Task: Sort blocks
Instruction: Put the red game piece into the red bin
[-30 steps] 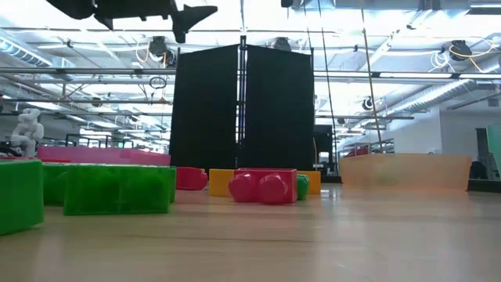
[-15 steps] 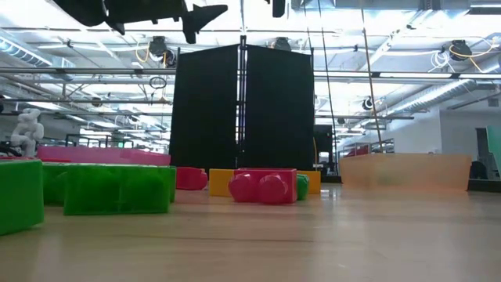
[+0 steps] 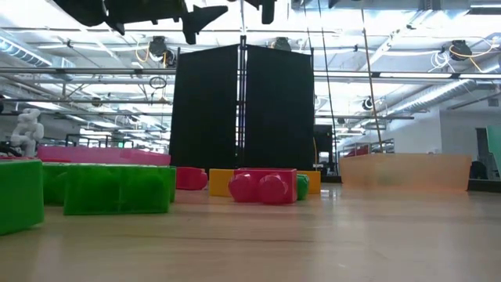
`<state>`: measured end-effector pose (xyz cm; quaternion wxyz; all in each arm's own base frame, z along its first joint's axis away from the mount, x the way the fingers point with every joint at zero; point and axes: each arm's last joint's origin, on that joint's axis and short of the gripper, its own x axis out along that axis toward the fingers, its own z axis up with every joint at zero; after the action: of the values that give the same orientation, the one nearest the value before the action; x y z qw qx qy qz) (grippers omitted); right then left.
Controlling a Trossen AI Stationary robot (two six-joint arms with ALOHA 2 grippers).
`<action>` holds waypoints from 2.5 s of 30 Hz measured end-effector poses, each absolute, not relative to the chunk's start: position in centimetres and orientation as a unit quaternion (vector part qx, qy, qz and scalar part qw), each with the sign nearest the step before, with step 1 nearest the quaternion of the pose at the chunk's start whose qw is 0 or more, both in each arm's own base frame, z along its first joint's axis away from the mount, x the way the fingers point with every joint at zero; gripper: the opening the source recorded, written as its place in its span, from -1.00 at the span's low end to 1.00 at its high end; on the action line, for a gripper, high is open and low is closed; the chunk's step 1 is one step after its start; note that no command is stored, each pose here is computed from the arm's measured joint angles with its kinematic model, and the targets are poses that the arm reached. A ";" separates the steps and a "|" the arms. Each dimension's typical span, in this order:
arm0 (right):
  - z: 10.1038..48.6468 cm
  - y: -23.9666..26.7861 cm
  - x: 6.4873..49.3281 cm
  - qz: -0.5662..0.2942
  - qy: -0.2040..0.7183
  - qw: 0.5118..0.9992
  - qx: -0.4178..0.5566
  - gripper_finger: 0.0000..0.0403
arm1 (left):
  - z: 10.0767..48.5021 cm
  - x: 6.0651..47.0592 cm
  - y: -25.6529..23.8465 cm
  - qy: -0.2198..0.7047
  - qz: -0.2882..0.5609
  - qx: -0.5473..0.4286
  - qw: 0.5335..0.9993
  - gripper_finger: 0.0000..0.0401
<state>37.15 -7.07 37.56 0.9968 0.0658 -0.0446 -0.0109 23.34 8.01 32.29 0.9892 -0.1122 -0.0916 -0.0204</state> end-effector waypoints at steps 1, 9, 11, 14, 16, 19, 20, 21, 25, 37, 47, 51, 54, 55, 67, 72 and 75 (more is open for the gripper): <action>37.5 -7.0 37.2 -0.005 -0.042 0.997 0.069 -0.25 | 32.3 23.4 7.9 -0.091 -0.022 -0.112 0.989 0.46; 37.3 -7.1 37.4 -0.001 -0.045 0.997 0.069 -0.25 | 32.2 23.6 7.4 -0.089 -0.033 -0.105 0.990 0.46; 37.4 -7.1 37.4 -0.001 -0.051 0.996 0.069 -0.25 | 32.1 23.7 7.3 -0.087 -0.035 -0.104 0.990 0.46; 37.4 -7.1 37.4 -0.001 -0.052 0.996 0.074 -0.25 | 32.1 23.8 7.3 -0.085 -0.035 -0.105 0.990 0.46; 37.4 -7.1 37.4 -0.001 -0.050 0.996 0.074 -0.25 | 32.1 23.8 7.3 -0.087 -0.035 -0.104 0.990 0.46; 37.4 -7.1 37.4 -0.001 -0.051 0.996 0.076 -0.25 | 32.1 23.8 7.3 -0.088 -0.028 -0.105 0.990 0.46; 37.4 -7.1 37.4 -0.001 -0.051 0.996 0.076 -0.25 | 32.1 23.8 7.4 -0.088 -0.025 -0.105 0.990 0.46; 37.4 -7.0 37.4 0.000 -0.051 0.996 0.076 -0.25 | 32.1 23.8 7.4 -0.089 -0.024 -0.105 0.990 0.46; 37.4 -7.0 37.4 0.000 -0.051 0.996 0.076 -0.25 | 32.1 23.8 7.4 -0.087 -0.023 -0.106 0.990 0.46; 37.4 -6.9 37.4 0.008 -0.050 0.996 0.075 -0.25 | 32.1 23.8 7.4 -0.088 -0.013 -0.107 0.990 0.45; 37.3 -6.9 37.4 0.010 -0.047 0.996 0.076 -0.25 | 31.2 25.3 7.3 -0.067 -0.019 -0.117 0.991 0.28; 37.2 -7.0 37.4 0.009 -0.041 0.996 0.077 -0.25 | 31.3 25.5 7.4 -0.068 -0.019 -0.116 0.991 0.19; 37.1 -7.0 37.4 0.009 -0.033 0.996 0.079 -0.25 | 31.3 25.5 7.4 -0.068 -0.018 -0.116 0.991 0.17; 37.0 -7.0 37.4 0.009 -0.031 0.996 0.079 -0.25 | 31.3 25.5 7.4 -0.069 -0.018 -0.116 0.991 0.17; 37.0 -7.0 37.4 0.009 -0.027 0.996 0.079 -0.25 | 31.4 25.5 7.4 -0.069 -0.018 -0.112 0.991 0.17; 37.0 -6.9 37.4 0.010 -0.027 0.996 0.079 -0.25 | 31.4 25.5 7.4 -0.069 -0.018 -0.112 0.991 0.17; 37.0 -6.9 37.4 0.010 -0.027 0.996 0.080 -0.25 | 31.4 25.5 7.4 -0.069 -0.018 -0.112 0.991 0.13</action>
<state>37.44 -6.95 36.97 0.9964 0.0797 -0.0268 0.0098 25.51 7.40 31.36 0.9912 -0.1118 -0.0689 -0.0176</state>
